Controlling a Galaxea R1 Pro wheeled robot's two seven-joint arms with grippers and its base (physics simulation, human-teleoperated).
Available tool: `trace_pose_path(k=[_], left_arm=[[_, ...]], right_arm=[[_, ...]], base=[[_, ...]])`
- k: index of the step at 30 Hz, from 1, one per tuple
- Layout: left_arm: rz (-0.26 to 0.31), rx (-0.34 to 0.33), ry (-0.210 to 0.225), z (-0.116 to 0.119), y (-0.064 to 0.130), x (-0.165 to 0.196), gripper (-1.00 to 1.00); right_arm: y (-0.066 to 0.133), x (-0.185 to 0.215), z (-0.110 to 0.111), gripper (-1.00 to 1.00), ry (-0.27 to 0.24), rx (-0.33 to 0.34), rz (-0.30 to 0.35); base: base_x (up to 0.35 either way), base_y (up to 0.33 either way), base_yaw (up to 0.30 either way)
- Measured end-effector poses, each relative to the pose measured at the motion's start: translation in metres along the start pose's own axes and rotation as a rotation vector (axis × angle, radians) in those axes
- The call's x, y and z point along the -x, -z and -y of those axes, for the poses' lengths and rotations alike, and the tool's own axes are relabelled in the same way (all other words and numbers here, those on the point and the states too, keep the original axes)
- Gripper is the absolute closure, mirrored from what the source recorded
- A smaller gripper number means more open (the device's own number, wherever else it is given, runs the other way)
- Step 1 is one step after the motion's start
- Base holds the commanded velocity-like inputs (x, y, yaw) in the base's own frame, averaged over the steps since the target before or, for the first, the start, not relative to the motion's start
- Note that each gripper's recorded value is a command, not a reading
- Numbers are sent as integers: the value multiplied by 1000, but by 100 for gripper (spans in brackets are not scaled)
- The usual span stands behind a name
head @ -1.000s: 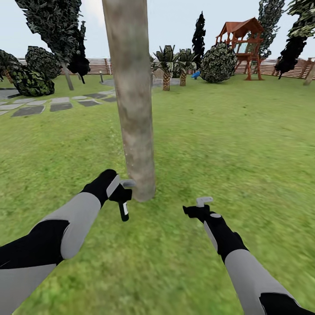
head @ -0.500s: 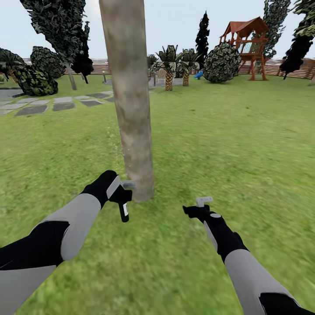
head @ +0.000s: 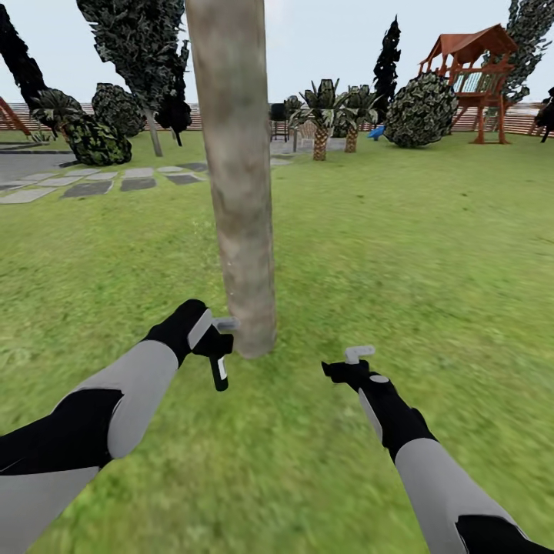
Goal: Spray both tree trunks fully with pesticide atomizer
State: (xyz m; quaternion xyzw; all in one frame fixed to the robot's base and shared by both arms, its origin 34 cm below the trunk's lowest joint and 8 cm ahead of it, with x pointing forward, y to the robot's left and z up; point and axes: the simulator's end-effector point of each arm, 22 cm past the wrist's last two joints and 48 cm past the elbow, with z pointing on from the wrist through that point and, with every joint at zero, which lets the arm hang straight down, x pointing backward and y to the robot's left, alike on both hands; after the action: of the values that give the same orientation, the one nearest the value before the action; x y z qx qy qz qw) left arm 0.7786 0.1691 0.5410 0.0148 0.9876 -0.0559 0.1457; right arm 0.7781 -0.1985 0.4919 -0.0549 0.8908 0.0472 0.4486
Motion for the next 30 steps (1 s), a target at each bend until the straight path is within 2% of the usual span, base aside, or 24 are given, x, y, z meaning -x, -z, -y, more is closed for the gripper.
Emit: trace_pose_path(k=[16,24,30], left_arm=[[2,6,-1,-2,-1,0,100],[2,8,5,-6,-2,0,100],[-1,6,8,-6,-3,-1,100]], right_arm=[[0,0,0,-100,0,1,-1],[-1,-1,0,-100,-1,0,-1],[-2,-2,-1,-100,-2,2,-4]], base=[[29,-260,0],[-203,-208,7],[-68,-43,194]])
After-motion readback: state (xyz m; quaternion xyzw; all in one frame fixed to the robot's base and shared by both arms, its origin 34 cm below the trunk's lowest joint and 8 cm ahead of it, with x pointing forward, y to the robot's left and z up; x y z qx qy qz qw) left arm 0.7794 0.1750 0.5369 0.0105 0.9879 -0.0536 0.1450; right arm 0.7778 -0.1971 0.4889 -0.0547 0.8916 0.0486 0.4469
